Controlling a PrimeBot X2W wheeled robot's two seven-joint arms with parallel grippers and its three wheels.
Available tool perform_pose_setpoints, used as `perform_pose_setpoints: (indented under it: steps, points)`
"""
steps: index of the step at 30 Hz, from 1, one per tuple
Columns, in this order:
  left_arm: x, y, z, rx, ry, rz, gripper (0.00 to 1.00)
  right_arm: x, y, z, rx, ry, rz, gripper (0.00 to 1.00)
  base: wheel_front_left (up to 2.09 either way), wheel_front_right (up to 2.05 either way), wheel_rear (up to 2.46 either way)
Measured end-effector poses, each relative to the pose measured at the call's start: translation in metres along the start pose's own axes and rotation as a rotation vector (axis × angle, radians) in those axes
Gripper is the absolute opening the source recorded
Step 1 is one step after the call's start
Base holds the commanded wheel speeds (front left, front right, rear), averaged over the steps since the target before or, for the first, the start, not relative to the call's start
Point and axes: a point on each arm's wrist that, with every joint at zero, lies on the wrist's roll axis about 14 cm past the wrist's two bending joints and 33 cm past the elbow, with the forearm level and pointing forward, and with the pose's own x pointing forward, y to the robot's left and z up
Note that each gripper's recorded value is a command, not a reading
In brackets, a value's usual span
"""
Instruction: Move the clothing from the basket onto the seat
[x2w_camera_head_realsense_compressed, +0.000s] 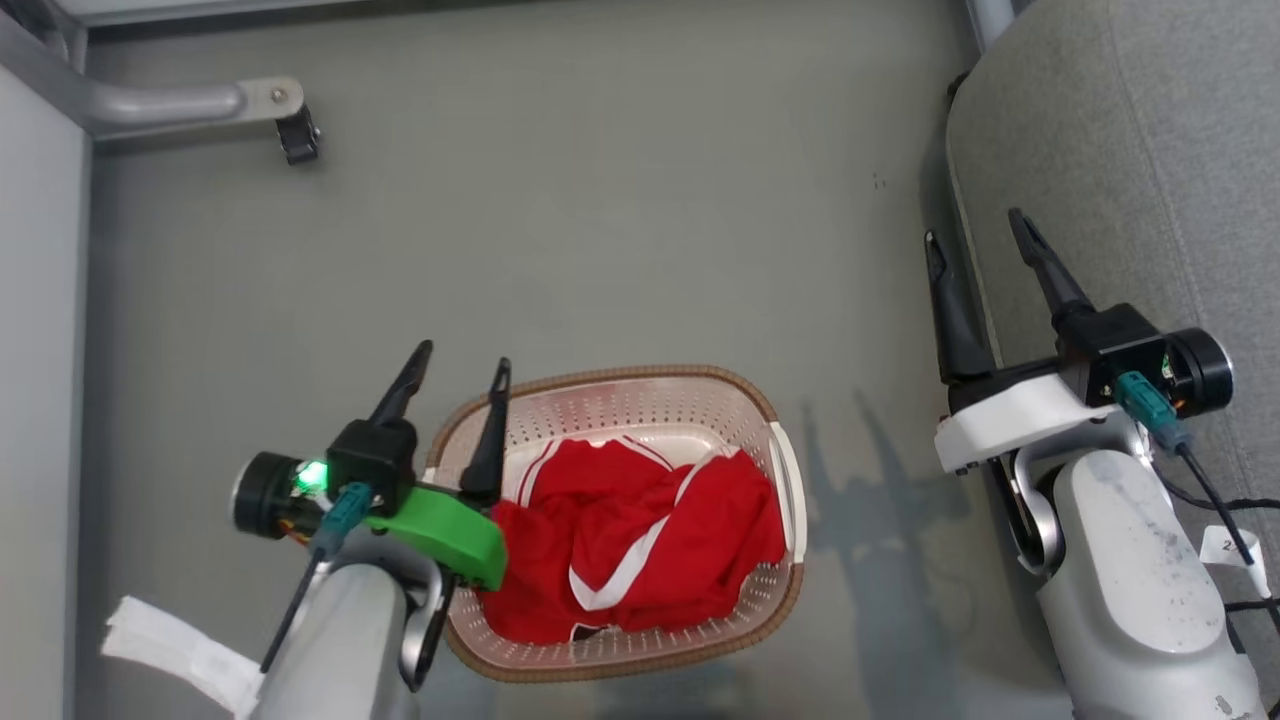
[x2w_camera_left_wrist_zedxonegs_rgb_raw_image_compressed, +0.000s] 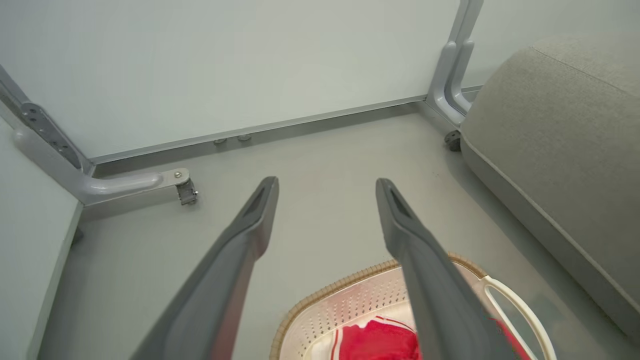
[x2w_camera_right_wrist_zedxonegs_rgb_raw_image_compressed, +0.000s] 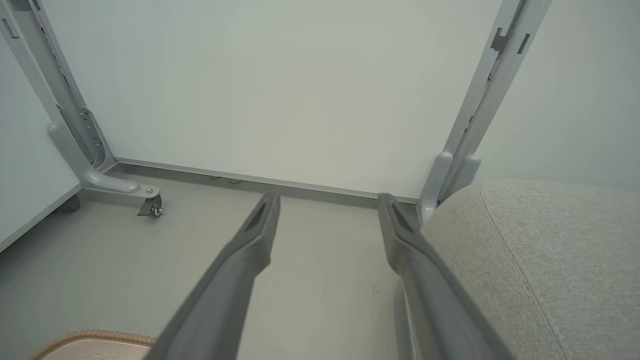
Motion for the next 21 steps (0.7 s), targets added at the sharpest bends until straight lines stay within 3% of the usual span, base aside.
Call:
perform_pose_setpoints:
  steps: [9,21]
  points:
    - [0.034,-0.061,-0.083,-0.063,0.229,-0.252,1.0,0.03,-0.003,-0.037,0.02,0.038,0.01,1.0,0.0,0.0,0.0]
    - [0.044,-0.095,-0.195,-0.034,0.536,-0.462,1.0,0.045,-0.013,-0.093,0.017,0.107,0.005,1.0,0.0,0.0,0.0]
